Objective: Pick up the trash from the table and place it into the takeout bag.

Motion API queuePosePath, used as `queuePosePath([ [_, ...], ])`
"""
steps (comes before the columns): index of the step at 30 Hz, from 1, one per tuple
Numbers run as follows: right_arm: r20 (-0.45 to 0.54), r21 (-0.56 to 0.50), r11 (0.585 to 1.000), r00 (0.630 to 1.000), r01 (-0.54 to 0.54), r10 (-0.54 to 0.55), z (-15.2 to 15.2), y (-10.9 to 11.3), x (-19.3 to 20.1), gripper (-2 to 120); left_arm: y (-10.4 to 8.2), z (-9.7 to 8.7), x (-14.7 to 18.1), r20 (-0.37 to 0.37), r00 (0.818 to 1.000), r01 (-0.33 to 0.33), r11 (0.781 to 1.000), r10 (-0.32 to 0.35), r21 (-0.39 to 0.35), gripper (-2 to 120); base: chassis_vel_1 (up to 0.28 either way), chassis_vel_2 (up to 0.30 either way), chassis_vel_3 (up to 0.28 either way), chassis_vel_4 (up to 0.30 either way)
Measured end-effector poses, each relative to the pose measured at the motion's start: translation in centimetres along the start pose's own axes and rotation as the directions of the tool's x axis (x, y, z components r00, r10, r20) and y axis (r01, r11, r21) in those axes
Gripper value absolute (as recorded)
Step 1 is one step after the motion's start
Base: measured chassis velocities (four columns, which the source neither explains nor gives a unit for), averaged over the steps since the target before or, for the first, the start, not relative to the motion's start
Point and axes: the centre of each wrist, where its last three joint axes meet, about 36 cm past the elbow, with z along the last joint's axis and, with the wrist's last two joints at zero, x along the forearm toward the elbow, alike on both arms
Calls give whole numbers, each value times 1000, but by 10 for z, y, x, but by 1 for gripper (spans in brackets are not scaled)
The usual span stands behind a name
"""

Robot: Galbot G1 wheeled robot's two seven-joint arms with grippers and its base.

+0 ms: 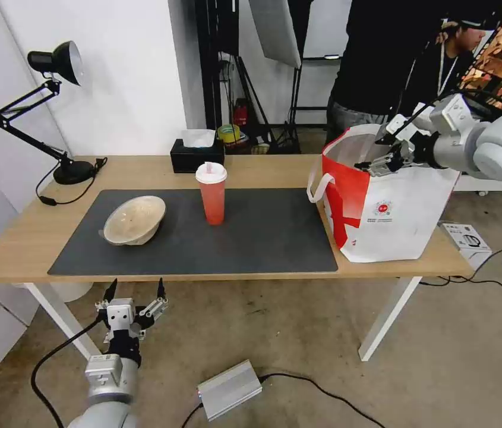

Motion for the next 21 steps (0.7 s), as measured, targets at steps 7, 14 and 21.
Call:
queuePosePath([
  [7,47,-54,995,995,-83,86,-10,-1,2,97,1,0,0,1,1000,4,1000,-4,-2,100,0,0,0,0],
  [14,136,-155,973,972,-171,192,-36,0,9,100,2,0,0,2,1000,7,1000,-7,-1,100,0,0,0,0],
  [21,227,-197,954,936,-226,268,-56,6,11,100,2,-1,0,1,1000,9,1000,-9,1,100,0,0,0,0],
])
